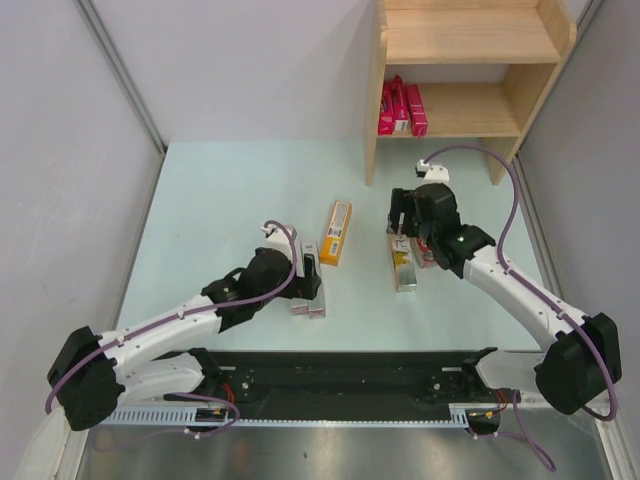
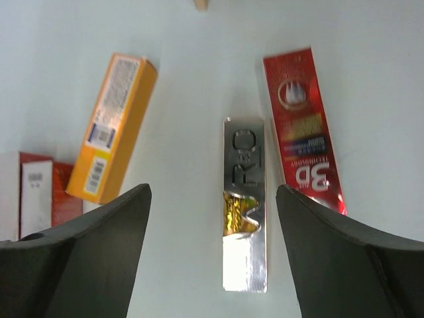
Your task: Place and organize the toothpastes onto the shelf
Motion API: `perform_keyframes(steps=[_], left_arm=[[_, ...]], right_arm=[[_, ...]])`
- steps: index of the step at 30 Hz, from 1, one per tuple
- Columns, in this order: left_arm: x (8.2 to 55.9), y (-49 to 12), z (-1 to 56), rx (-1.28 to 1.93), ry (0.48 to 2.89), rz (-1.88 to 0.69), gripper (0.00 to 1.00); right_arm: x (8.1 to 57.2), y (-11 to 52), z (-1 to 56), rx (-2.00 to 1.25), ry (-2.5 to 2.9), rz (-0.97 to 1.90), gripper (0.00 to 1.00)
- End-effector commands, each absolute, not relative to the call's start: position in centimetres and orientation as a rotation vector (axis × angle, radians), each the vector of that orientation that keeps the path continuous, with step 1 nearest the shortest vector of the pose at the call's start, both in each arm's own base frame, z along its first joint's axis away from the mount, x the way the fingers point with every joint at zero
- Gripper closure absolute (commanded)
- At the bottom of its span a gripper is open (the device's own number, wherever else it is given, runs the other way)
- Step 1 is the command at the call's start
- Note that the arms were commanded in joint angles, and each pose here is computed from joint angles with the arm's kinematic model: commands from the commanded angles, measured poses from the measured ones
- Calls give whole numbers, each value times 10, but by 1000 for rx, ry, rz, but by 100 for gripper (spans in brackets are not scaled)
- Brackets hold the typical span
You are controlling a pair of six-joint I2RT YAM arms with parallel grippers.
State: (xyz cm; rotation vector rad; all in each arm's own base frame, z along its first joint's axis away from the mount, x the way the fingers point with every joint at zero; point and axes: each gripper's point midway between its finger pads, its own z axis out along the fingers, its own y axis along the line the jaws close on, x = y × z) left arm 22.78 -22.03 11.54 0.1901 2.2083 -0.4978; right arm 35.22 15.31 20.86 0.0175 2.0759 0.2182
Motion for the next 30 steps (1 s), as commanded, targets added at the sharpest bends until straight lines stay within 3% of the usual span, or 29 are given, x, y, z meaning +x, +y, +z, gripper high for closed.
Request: perform_keyframes(steps=[1,11,21,30], left_arm=[[233,-228,135,199,2166,-521,0],[232,-229,133,196,2173,-532,0],[232,-228,147,197,2143,-547,0],[233,-233,154,201,2133,-566,0]], right_arm=[[326,148,186,74,2145,229,18],[283,145,131,74,2301,241,17],[271,145,93,38,2422,195,13],[275,149,50,62,2502,144,16]])
